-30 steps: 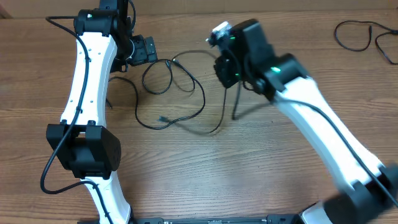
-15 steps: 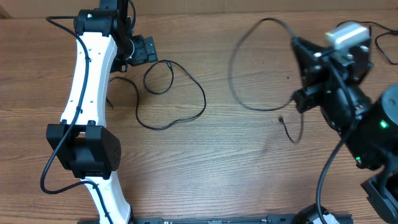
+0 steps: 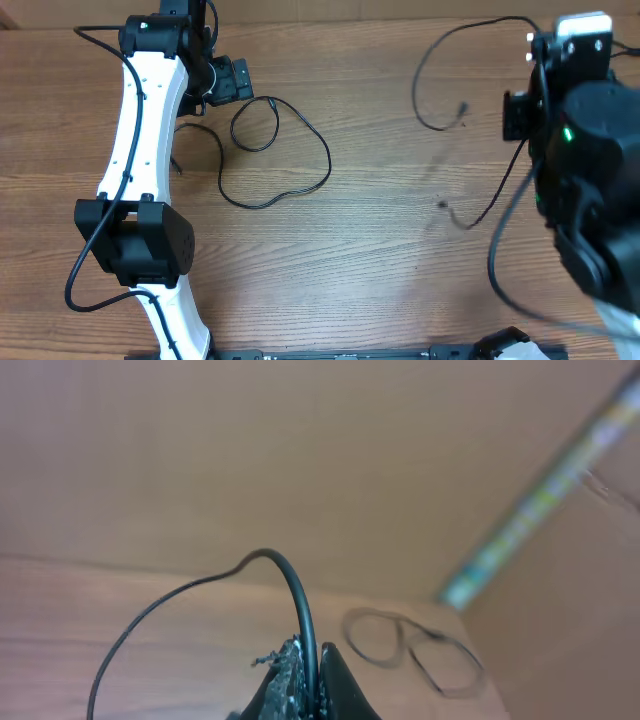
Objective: Untangle cables
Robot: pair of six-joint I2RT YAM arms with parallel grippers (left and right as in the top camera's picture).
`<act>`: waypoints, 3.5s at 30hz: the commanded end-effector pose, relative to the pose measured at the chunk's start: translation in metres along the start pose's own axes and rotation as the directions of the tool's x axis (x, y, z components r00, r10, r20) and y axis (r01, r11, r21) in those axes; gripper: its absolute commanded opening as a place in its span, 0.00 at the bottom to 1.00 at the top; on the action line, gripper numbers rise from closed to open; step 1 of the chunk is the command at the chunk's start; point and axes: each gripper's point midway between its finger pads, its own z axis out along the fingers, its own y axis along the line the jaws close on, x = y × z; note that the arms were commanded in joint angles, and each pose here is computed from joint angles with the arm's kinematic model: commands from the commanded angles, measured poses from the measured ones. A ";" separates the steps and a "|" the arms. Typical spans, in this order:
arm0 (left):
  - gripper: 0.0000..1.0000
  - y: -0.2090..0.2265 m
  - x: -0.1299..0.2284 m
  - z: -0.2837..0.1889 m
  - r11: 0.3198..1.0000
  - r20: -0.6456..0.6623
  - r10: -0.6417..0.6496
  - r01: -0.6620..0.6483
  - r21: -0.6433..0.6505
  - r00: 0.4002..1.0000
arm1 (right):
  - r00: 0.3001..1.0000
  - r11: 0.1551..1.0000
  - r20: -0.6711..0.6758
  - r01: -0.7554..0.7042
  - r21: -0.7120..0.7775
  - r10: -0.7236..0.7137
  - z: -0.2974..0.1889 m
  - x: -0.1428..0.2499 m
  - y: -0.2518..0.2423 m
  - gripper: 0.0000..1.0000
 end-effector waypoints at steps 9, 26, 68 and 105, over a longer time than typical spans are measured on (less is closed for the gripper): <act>1.00 -0.006 -0.003 -0.010 1.000 0.027 -0.006 0.005 0.018 1.000 | 0.951 0.988 -0.277 -0.106 0.115 0.135 0.113 0.079 -0.058 0.04; 1.00 -0.006 -0.003 -0.010 1.000 0.027 -0.006 0.005 0.018 1.000 | 0.881 0.944 -0.344 -0.283 0.169 0.326 0.181 0.150 -0.147 0.04; 1.00 -0.006 -0.003 -0.010 1.000 0.027 -0.006 0.005 0.018 1.000 | 0.713 0.732 -0.251 -0.515 0.446 0.654 0.265 0.403 -0.342 1.00; 1.00 -0.006 -0.003 -0.010 1.000 0.027 -0.006 0.005 0.018 1.000 | 0.295 0.893 -0.903 -0.415 0.174 0.313 0.172 0.354 -0.068 1.00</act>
